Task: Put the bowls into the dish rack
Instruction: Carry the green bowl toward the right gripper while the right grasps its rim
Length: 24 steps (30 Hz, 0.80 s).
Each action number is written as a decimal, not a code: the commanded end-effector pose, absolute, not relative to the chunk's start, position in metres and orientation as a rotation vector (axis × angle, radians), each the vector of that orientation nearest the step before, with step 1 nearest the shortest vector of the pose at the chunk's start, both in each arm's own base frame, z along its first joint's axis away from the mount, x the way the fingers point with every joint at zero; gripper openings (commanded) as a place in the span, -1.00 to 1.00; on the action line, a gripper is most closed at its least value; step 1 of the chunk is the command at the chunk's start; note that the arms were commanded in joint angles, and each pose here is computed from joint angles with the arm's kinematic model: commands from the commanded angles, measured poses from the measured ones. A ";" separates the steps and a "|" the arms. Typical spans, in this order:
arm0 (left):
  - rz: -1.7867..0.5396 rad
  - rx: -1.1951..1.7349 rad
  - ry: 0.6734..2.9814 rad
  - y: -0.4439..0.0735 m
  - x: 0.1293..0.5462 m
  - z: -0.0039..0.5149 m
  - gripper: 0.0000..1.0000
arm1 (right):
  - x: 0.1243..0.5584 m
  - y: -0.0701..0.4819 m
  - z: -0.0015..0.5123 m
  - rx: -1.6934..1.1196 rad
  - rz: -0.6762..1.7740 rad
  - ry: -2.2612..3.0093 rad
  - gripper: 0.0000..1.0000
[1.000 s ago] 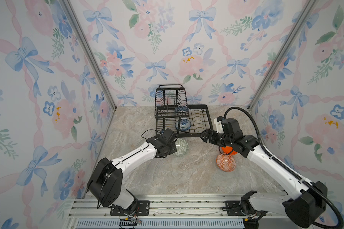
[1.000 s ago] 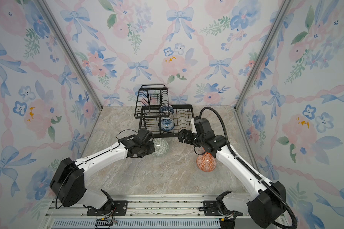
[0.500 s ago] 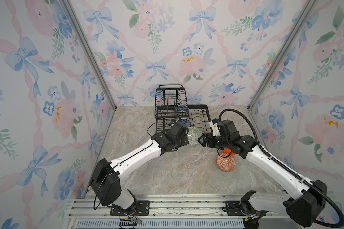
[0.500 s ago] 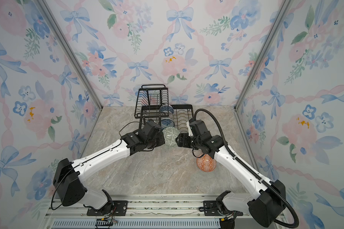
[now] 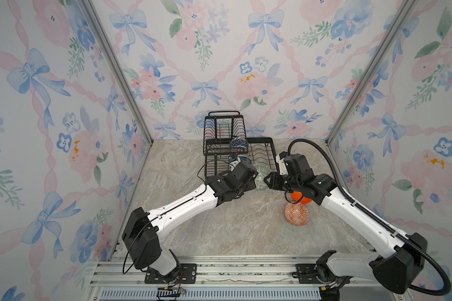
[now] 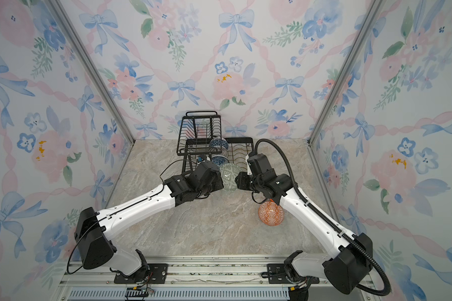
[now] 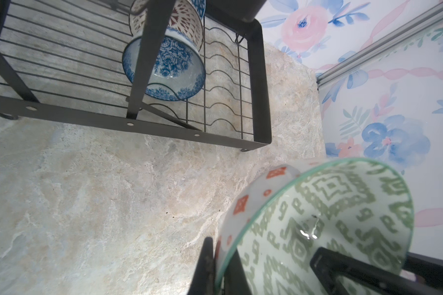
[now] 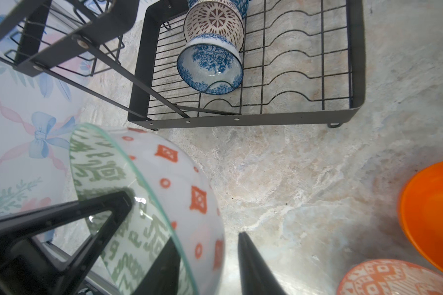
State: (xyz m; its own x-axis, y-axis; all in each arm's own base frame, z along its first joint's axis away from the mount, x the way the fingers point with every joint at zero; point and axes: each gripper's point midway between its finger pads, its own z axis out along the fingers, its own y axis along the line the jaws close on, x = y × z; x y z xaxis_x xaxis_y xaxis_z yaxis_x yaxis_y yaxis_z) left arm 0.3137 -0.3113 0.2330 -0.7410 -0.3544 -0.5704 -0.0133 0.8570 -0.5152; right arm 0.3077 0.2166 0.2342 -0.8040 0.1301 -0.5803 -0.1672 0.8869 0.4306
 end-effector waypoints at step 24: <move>-0.719 -0.354 2.209 -0.308 0.322 0.273 -0.41 | 0.321 0.220 0.255 -0.007 0.633 2.343 -0.96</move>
State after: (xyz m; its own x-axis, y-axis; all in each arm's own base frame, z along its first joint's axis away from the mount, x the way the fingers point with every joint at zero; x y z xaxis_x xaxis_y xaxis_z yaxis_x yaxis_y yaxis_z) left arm 0.3192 -0.3134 0.2523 -0.6977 -0.4201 -0.5802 -0.0279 0.8253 -0.5641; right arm 0.3227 0.2159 0.2365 -0.7824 0.1570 -0.6027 -0.1379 0.9000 0.4134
